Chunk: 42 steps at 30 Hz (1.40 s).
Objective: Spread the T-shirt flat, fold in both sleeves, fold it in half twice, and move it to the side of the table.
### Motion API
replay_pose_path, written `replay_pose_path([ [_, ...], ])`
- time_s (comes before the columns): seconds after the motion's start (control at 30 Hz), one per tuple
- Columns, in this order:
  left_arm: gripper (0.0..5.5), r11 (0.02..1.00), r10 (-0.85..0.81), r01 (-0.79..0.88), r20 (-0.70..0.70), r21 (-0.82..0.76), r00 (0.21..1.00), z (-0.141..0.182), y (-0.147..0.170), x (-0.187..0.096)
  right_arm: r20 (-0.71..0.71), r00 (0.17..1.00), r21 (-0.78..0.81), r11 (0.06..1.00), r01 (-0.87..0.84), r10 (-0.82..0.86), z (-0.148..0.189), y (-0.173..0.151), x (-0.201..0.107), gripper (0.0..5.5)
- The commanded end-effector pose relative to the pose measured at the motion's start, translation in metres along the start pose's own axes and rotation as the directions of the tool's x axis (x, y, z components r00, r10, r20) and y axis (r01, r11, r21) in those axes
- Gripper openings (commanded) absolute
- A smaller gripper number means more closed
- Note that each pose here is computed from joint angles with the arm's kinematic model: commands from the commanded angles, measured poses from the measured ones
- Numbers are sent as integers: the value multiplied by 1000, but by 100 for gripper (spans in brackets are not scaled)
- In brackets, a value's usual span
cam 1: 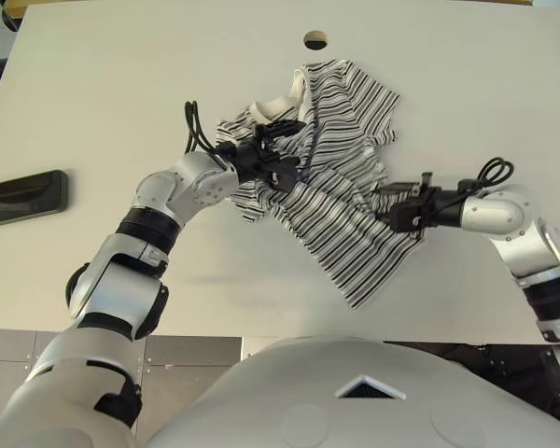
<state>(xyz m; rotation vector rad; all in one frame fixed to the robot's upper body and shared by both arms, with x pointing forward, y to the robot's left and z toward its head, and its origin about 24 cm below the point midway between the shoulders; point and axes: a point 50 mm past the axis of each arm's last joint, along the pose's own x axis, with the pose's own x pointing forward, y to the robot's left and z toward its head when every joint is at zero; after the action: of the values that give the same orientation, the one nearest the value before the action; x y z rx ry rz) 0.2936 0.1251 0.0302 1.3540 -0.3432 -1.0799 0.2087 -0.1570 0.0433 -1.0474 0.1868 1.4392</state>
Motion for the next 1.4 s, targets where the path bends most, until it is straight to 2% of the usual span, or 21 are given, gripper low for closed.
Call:
replay_pose_path([
  [0.03, 343, 995, -65, 53, 129, 89, 990, 16, 3, -2, 21, 980, 95, 975, -199, 198, 9, 37, 7, 216],
  [0.13, 343, 993, -75, 57, 171, 107, 982, 22, 3, -3, 28, 980, 102, 975, -200, 198, 14, 40, 7, 216],
  [0.37, 343, 991, -19, 2, 129, 134, 991, 12, 13, -5, 34, 984, 102, 979, -179, 176, 19, 39, 2, 216],
  [0.43, 343, 982, 166, -178, 164, 62, 972, 13, 37, -8, 31, 998, 100, 993, -66, 64, 17, 15, -10, 216],
  [0.53, 343, 898, 440, -428, 177, -102, 880, 9, 78, -23, 120, 991, 151, 987, 47, -66, 25, -15, -31, 216],
  [0.63, 343, 855, 514, -490, 151, -169, 844, 1, 95, -38, 206, 971, 209, 975, 79, -123, 30, -34, -46, 216],
  [0.7, 343, 861, 496, -469, 118, -197, 860, -5, 92, -44, 233, 960, 246, 964, 98, -157, 27, -45, -49, 216],
  [0.8, 343, 905, 357, -345, 3, -250, 934, -22, 67, -49, 204, 938, 294, 931, 216, -282, 12, -67, -43, 216],
  [0.93, 343, 945, 88, -113, -94, -308, 992, -37, 27, -56, 88, 855, 357, 817, 452, -512, -15, -100, -32, 216],
  [1.03, 343, 943, -72, 18, -151, -332, 986, -46, 5, -61, -49, 793, 341, 736, 585, -607, -40, -114, -25, 216],
  [1.13, 343, 943, -165, 78, -249, -323, 954, -60, -8, -64, -138, 790, 325, 726, 606, -598, -60, -114, -5, 216],
  [1.23, 343, 970, -181, 99, -393, -221, 901, -77, -14, -62, -198, 821, 317, 757, 571, -536, -74, -105, 16, 216],
  [1.4, 343, 970, -243, 199, -471, -142, 848, -86, -32, -56, -330, 837, 347, 769, 537, -436, -100, -86, 23, 216],
])
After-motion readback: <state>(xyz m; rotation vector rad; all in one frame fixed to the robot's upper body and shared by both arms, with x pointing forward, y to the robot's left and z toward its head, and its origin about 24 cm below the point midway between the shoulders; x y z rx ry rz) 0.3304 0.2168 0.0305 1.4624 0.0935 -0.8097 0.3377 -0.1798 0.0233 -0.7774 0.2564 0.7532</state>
